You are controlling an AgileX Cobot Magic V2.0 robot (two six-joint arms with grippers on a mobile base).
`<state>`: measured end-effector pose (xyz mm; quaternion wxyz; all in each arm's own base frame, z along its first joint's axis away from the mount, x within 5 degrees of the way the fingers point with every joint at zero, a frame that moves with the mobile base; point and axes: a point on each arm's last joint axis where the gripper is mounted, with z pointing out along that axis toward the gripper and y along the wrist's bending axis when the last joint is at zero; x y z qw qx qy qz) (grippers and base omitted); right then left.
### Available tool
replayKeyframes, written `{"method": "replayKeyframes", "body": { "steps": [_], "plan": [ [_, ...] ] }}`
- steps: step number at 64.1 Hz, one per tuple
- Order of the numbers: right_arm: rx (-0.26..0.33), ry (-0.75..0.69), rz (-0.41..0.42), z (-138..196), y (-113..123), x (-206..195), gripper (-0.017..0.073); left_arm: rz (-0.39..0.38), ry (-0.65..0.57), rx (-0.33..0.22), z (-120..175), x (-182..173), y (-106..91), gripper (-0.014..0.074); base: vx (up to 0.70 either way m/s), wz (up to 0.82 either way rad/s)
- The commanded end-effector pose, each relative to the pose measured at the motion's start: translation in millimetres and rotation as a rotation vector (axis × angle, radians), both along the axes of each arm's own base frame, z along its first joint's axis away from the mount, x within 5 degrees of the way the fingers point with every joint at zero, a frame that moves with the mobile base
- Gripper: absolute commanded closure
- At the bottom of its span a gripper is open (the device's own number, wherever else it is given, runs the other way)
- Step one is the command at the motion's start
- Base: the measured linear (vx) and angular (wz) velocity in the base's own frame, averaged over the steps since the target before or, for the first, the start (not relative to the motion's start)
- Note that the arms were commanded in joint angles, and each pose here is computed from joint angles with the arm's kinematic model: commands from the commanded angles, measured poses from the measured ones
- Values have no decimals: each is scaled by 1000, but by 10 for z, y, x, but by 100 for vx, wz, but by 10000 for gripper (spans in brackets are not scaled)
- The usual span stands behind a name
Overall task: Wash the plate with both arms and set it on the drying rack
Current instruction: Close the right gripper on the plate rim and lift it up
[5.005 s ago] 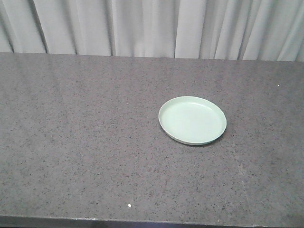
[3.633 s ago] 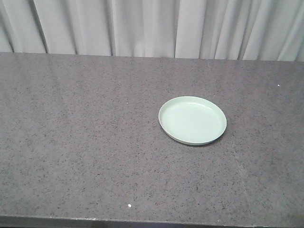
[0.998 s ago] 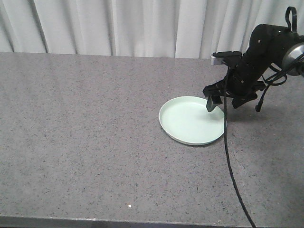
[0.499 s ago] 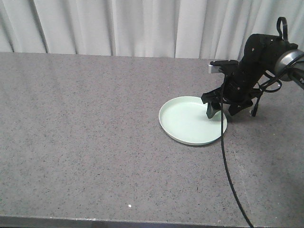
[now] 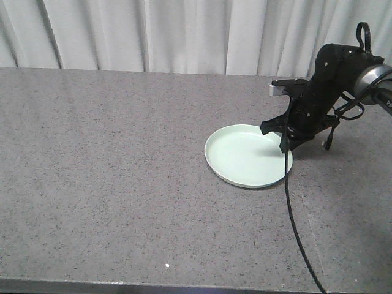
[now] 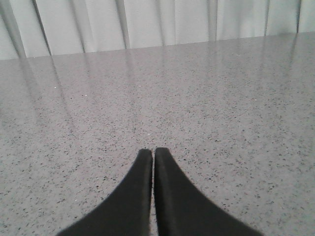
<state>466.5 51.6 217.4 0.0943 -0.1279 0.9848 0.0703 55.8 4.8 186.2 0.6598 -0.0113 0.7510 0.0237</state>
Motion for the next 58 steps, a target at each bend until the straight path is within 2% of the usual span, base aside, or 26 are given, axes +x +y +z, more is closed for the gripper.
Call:
{"method": "replayKeyframes", "body": {
  "steps": [1, 16, 30, 36, 48, 58],
  "plan": [
    [4, -81, 2, 366, -17, -49, 571, -22, -55, 0, -15, 4, -18, 600, 0, 0],
    [7, -125, 11, 578, -33, -116, 570, -22, -55, 0, -15, 4, -18, 600, 0, 0],
    [30, -274, 26, 1195, -69, -356, 568, -22, -55, 0, -15, 4, -18, 600, 0, 0],
    [85, -335, 25, 1509, -130, -528, 567, -22, -55, 0, -15, 4, -18, 600, 0, 0],
    [213, -461, -5, 2086, -431, -921, 566, -22, -55, 0, -15, 4, -18, 600, 0, 0],
    [275, -586, -63, 2487, -683, -1266, 566, -22, -55, 0, -15, 4, -18, 600, 0, 0]
  ]
}}
